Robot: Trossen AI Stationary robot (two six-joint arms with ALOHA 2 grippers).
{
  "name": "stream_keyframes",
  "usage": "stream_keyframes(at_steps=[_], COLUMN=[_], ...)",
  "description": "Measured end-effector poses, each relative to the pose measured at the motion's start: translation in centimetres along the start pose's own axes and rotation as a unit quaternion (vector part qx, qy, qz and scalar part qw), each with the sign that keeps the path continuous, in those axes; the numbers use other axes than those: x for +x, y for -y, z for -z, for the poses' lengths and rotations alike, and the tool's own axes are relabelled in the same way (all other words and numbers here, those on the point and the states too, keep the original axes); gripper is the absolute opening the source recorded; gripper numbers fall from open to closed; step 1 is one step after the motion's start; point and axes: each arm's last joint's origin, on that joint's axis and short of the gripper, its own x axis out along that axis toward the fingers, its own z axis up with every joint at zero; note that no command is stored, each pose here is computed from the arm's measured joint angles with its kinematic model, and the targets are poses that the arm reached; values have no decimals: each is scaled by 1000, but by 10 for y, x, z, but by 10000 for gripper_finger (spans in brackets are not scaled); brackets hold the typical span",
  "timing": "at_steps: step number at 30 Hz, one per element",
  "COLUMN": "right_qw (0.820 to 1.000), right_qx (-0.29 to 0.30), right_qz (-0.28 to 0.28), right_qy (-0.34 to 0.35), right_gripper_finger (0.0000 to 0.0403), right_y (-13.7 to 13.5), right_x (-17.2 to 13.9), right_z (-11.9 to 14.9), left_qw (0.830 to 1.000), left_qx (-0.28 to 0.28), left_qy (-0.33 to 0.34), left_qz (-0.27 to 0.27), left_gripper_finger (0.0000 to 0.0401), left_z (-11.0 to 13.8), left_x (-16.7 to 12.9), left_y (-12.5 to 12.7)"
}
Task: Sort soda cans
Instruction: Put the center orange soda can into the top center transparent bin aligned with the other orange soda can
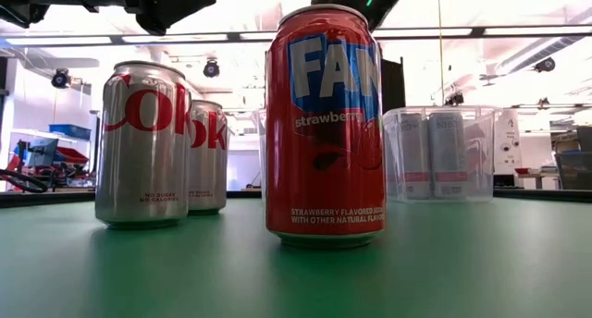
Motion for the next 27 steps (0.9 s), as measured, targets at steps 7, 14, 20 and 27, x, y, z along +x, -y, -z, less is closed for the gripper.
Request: stream_keyframes(at_steps=[7, 14, 20, 27], right_qw=[999, 995, 996, 994], right_qx=[6, 36, 43, 43], right_qz=[-22, 19, 20, 7], right_qy=[-32, -92, -74, -98], right_gripper_finger=[317, 366, 375, 375], right_y=[-56, -66, -65, -66], right_x=[-17, 3, 13, 33], right_z=[31, 71, 72, 82], left_qw=[1000, 1000, 1000, 1000], left_qx=[3, 2, -1, 0], left_qy=[-14, -13, -14, -16], left_qz=[12, 13, 12, 12], left_gripper_finger=[316, 316, 316, 316], left_z=[3, 3, 3, 4], left_x=[0, 0, 0, 0], left_y=[1, 1, 1, 1])
